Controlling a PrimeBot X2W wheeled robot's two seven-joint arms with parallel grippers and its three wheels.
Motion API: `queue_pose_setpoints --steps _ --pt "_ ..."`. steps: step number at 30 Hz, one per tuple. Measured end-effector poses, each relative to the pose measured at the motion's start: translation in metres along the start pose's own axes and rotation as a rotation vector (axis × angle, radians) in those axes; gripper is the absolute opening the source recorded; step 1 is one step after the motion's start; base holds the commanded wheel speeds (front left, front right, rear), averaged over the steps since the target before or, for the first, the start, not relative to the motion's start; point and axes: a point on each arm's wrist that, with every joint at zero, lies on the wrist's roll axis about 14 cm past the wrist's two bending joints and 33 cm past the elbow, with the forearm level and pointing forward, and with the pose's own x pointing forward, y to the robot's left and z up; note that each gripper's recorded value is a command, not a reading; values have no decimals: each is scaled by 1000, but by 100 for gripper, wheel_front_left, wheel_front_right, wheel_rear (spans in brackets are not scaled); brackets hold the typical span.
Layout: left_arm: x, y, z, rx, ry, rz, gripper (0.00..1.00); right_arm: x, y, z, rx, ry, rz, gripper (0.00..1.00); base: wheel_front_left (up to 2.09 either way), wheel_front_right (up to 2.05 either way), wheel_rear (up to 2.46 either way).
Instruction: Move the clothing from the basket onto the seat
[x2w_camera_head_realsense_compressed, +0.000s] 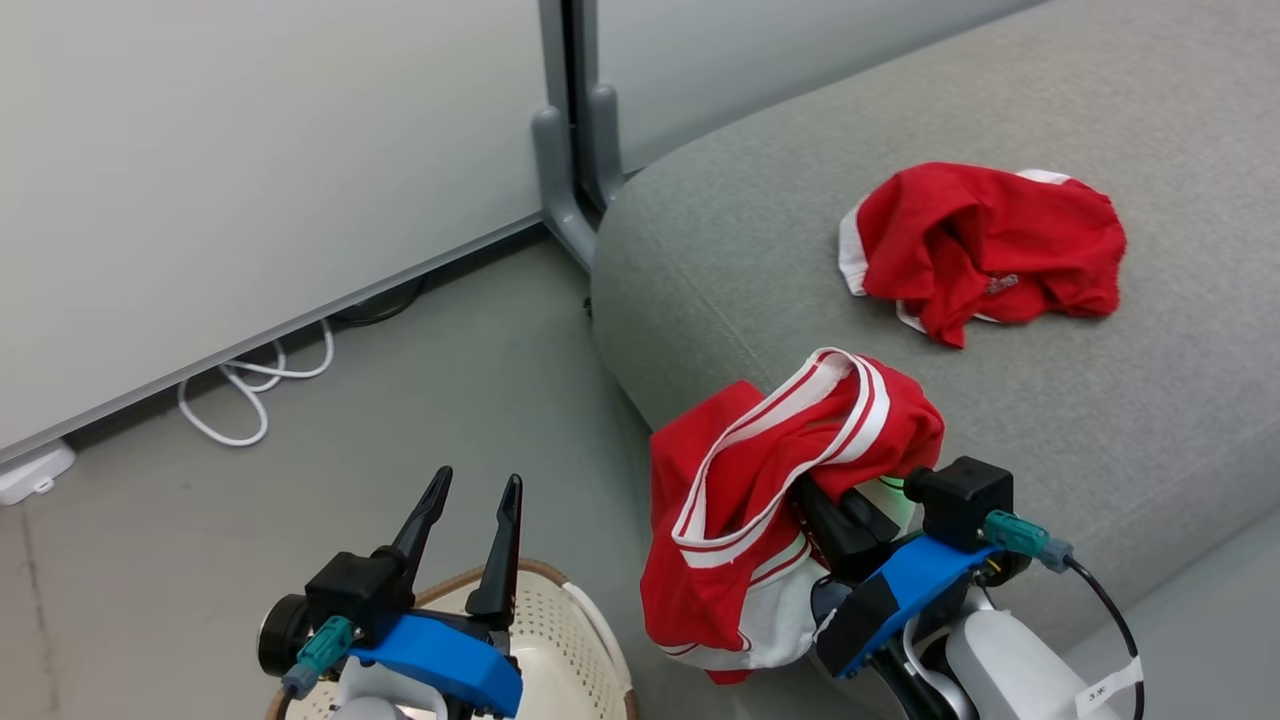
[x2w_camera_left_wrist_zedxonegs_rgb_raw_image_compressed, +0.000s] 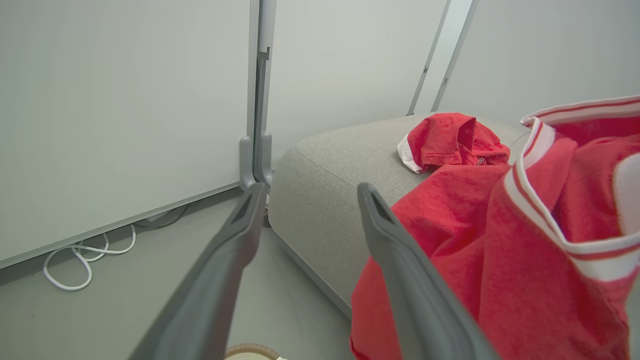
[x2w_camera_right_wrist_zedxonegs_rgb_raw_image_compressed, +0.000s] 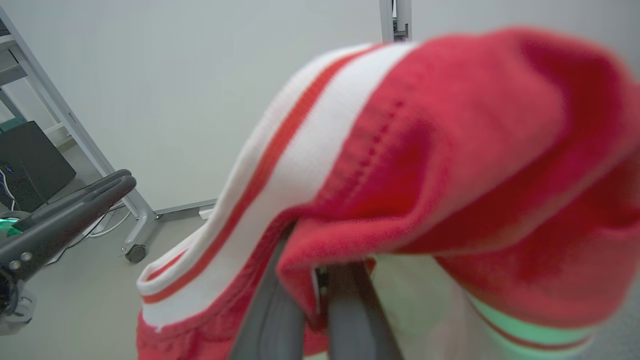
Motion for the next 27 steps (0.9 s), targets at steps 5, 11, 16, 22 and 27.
queue_pose_setpoints --steps 5,11,16,22,27 --pt "12 -11 -10 1 29 -52 100 -10 -12 3 6 -9 -56 0 0 0 0" --pt "22 -23 -19 2 57 -105 100 -22 -26 4 6 -11 -114 0 0 0 0" --pt "26 -29 -26 1 75 -131 100 -29 -31 1 16 -8 -143 0 0 0 0" --pt "28 -32 -28 -2 81 -140 100 -31 -34 0 15 -6 -156 0 0 0 0" --pt "29 -31 -28 -1 80 -142 100 -30 -34 0 19 -6 -158 0 0 0 0"
